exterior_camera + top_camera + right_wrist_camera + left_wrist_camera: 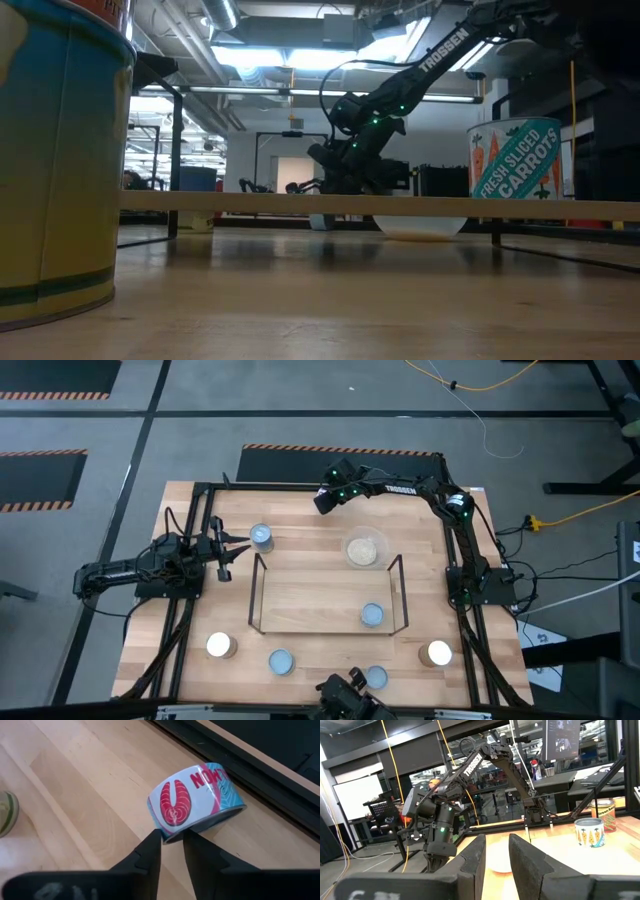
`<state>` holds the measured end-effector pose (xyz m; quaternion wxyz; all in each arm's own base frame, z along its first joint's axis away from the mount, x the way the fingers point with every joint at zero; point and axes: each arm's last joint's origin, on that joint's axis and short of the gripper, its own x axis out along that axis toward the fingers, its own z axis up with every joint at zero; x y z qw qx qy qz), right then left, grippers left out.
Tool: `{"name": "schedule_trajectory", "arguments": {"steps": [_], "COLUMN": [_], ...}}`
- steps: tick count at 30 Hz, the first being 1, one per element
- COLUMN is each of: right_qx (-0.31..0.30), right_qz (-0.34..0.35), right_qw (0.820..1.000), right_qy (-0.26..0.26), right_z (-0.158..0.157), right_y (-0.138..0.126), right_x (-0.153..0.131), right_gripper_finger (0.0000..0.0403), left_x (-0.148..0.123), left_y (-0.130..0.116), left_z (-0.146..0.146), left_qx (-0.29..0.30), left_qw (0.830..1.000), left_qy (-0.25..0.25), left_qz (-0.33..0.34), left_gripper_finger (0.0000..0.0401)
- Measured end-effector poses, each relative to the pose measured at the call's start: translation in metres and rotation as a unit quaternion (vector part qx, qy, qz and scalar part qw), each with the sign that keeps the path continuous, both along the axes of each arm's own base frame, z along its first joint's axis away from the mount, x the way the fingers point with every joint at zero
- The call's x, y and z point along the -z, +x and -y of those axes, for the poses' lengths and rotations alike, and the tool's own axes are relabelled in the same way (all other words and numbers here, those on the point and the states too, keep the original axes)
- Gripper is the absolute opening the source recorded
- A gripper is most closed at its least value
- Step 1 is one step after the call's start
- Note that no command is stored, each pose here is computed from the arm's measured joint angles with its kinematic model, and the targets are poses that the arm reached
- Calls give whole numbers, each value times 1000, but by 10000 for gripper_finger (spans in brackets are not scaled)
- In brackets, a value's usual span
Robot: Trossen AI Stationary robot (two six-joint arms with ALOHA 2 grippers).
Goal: Pick and place cans onto a shelf
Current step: Put the canned tuna on the shelf
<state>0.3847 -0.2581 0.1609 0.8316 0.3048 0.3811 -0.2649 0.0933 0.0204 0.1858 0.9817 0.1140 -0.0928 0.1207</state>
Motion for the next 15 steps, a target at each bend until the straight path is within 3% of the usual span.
{"name": "schedule_trajectory", "arguments": {"steps": [7,15], "right_qx": [-9,-17], "right_qz": [-2,-5], "right_qw": [1000,1000], "right_qy": [-7,-13], "right_z": [0,0], "right_y": [0,0], "right_x": [0,0], "right_gripper_finger": [11,11], "left_x": [0,0], "left_y": [0,0], "left_z": [0,0], "left_qx": [0,0], "left_qw": [1000,1000], "left_qy": [0,0], "left_qz": [0,0], "left_gripper_finger": [78,78]}}
